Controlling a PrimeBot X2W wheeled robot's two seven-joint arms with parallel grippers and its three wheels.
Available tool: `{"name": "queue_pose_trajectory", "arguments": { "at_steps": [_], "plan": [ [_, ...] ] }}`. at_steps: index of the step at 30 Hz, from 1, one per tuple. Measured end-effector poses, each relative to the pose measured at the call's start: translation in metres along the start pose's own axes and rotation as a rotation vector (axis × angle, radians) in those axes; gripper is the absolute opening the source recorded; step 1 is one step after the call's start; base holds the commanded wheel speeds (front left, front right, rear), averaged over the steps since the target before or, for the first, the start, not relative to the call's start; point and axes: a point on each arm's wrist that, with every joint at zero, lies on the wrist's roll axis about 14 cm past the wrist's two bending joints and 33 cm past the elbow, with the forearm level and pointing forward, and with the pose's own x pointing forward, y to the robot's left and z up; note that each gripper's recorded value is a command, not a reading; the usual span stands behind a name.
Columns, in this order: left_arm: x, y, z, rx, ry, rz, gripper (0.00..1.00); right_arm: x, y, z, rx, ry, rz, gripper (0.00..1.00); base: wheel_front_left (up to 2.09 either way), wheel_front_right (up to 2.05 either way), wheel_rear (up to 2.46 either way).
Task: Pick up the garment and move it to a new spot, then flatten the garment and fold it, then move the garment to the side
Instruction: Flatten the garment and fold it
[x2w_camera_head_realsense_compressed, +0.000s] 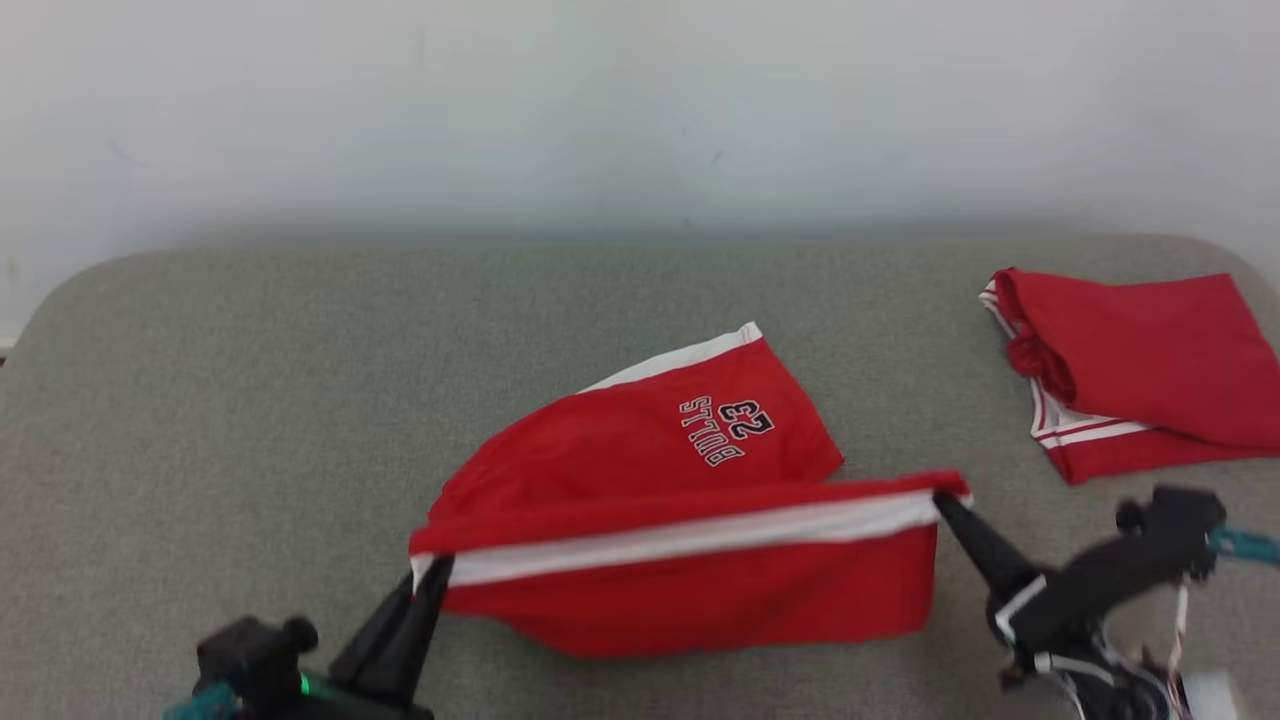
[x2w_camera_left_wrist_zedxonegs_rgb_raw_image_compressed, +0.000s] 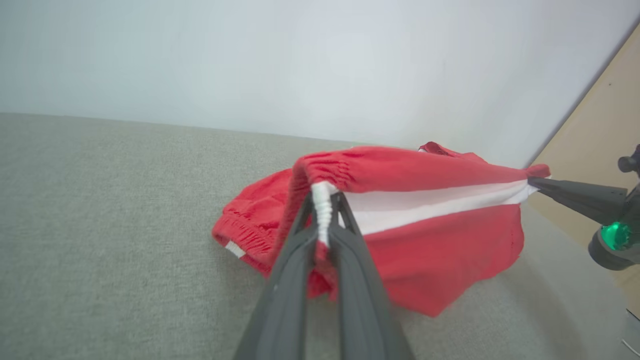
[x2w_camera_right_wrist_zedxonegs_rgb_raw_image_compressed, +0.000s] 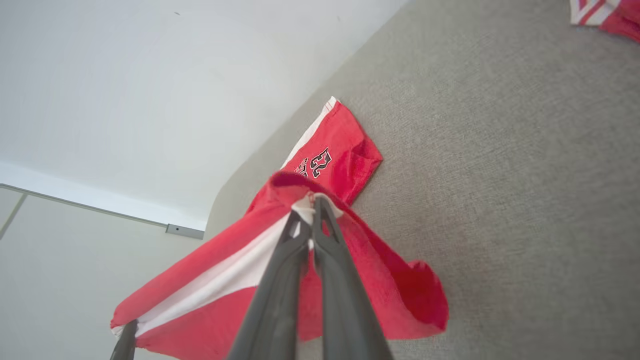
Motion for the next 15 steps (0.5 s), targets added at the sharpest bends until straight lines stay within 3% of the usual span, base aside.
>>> {"name": "queue_pose_trajectory", "arguments": {
  "at_steps": [9,15],
  "plan": [
    [0.050,0.041,0.014,0.024,0.015,0.035,0.00,0.100,0.022,0.041,-0.098,0.001,-0.005,0.00,0.00,0.00,0.00],
    [0.073,0.070,0.003,0.034,0.068,0.074,0.00,0.158,0.021,0.038,-0.178,0.048,-0.049,0.00,0.00,0.00,0.00]
  ]
}}
